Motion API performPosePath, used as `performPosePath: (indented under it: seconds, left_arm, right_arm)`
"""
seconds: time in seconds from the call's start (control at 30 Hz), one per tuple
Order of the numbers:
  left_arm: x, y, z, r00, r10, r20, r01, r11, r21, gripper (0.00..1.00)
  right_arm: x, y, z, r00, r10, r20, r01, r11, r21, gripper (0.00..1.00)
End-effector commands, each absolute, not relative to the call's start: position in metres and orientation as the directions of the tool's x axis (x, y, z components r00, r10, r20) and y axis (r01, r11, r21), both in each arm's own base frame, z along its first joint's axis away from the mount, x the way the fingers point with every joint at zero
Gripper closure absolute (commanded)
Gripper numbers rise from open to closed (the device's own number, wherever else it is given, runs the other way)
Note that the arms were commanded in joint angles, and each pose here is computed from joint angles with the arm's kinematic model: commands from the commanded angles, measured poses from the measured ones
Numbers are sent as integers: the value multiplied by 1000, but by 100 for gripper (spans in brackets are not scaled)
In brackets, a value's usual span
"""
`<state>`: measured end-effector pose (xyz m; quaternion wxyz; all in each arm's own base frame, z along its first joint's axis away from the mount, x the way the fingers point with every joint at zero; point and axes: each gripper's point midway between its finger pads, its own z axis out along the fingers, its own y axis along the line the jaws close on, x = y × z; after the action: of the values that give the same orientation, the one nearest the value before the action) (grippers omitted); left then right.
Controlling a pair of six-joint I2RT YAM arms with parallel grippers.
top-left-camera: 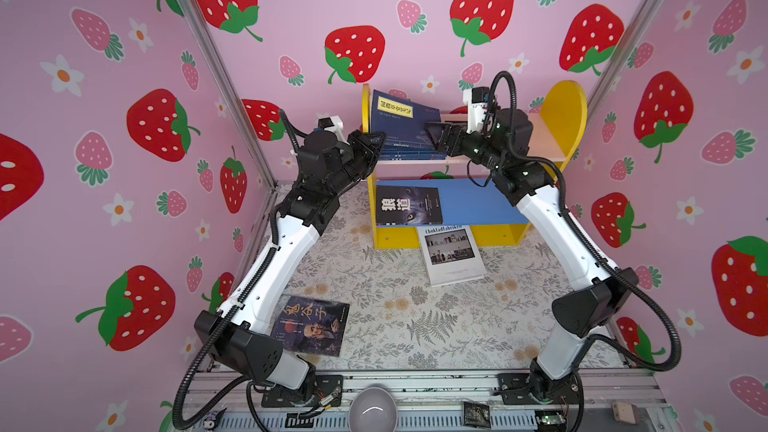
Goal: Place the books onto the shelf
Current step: 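Lower the navy book flat onto the stacked navy books, then push the navy book flush onto the stack with both grippers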
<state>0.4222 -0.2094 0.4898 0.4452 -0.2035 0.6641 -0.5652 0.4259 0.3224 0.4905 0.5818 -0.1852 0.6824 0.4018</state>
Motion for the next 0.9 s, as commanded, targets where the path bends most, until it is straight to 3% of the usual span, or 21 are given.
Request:
performPosePath:
  seconds: [0.0,0.27,0.57,0.77,0.87]
  left_arm:
    - [408,-207,512,-518,-779,-355,294,227,-928,100]
    - [414,-209,502,-520,-784,-340,272,225,-936,100]
    - [418,-208,497,-513,-784,-349,256,248,-934,99]
    - [415,-202,493,-498,-790,-357,243,269,-932,76]
    - [413,-198,496,-486,-791,-371,245,285,-927,55]
  right_arm:
    - [402,311,518,-145,203,-968,-761,602,240,15]
    - [388,308,507,-104,161,-981,-797,576,179,13]
    - [410,314,465,-208,153,-966,-749,611,258,19]
    - [419,313,450,-240,150,-959,-718,638,279,22]
    - [420,314,447,-246,149,-958,-716,639,283,23]
